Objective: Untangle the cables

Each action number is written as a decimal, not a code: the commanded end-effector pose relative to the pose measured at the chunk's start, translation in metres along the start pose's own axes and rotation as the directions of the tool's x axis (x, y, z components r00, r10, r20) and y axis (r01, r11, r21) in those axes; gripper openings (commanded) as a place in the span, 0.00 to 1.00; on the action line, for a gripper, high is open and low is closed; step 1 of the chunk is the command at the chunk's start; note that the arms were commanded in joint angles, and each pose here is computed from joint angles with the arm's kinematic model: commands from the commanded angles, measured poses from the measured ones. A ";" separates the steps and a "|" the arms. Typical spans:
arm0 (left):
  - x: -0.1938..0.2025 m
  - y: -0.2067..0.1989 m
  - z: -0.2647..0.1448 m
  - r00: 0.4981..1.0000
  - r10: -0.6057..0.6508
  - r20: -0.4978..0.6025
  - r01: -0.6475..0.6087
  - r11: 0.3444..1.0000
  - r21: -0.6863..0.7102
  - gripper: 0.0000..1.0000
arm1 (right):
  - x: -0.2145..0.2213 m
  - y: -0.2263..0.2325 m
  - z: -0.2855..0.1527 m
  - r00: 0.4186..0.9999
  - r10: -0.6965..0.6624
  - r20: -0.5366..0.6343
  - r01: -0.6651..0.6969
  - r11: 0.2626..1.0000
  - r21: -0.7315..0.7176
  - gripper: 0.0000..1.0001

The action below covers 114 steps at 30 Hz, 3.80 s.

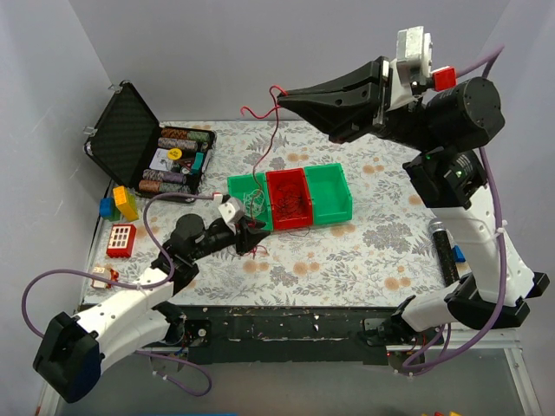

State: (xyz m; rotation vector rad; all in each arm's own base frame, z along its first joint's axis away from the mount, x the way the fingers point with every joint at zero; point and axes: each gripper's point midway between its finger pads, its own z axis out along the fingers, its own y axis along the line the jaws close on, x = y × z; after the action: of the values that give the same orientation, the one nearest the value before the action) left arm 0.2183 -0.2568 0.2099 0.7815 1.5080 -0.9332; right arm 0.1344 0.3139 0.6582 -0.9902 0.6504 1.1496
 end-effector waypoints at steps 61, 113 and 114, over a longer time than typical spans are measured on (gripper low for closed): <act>0.091 -0.003 -0.047 0.830 0.508 -0.232 -0.461 0.858 0.227 0.00 | -0.041 -0.144 -0.122 0.760 -0.510 -0.403 0.598 0.305 0.741 0.01; 0.064 -0.012 -0.049 0.818 0.542 -0.192 -0.491 0.833 0.256 0.00 | 0.045 -0.227 -0.129 0.698 -0.459 -0.549 0.686 0.210 0.697 0.01; 0.066 -0.011 -0.050 0.819 0.539 -0.197 -0.488 0.834 0.256 0.00 | 0.047 -0.228 -0.130 0.705 -0.455 -0.544 0.680 0.214 0.701 0.01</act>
State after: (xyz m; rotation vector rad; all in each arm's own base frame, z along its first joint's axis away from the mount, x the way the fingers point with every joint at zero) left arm 0.1739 -0.2206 0.1422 1.4300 1.3417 -0.5985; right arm 0.3745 0.2052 0.6207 -0.3828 0.8535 -0.1259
